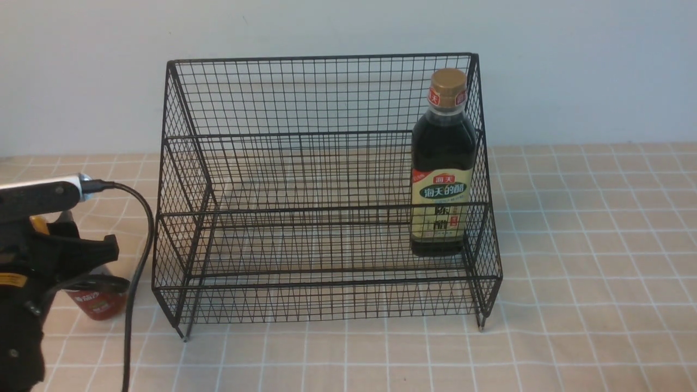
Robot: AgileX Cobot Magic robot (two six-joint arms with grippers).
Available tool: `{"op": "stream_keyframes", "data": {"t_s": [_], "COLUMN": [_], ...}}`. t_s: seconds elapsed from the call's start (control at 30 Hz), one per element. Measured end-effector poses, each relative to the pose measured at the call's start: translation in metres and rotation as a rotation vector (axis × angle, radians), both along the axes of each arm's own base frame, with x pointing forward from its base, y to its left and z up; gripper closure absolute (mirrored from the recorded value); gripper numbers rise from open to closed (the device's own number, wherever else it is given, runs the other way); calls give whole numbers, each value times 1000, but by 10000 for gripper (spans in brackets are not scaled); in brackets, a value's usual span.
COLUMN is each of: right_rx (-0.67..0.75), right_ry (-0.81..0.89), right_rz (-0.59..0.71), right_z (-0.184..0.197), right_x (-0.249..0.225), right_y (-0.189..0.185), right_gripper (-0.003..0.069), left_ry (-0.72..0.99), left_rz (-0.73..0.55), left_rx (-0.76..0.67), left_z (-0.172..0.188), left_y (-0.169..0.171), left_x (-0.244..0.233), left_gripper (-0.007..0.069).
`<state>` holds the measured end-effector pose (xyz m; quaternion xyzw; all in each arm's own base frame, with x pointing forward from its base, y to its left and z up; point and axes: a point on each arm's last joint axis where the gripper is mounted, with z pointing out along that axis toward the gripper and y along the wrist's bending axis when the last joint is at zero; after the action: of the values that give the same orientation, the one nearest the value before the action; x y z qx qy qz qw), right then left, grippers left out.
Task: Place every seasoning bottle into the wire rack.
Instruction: Use the left arm to put the condiment bottle back on the shelf
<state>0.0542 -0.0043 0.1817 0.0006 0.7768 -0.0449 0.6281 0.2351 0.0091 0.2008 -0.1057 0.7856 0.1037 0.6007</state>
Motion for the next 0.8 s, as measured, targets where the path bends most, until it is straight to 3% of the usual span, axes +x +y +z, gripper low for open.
{"op": "stream_keyframes", "data": {"t_s": [0.23,0.33,0.5,0.8], "right_rx": [-15,-16,-16,-16], "right_ry": [1,1,1,1], "right_rz": [3,3,3,3], "right_z": [0,0,0,0], "right_x": [0,0,0,0], "right_y": [0,0,0,0], "right_gripper": [673,673,673,673], "left_ry": [-116,-148,-186,-104], "left_rz": [-165,-185,-327,-515], "left_rx": [75,89,68,-13], "left_z": [73,96,127,134], "left_y": [-10,-14,-21,-45], "left_x": [-22,-33,-50,-60], "left_gripper": [358,358,358,358]}}
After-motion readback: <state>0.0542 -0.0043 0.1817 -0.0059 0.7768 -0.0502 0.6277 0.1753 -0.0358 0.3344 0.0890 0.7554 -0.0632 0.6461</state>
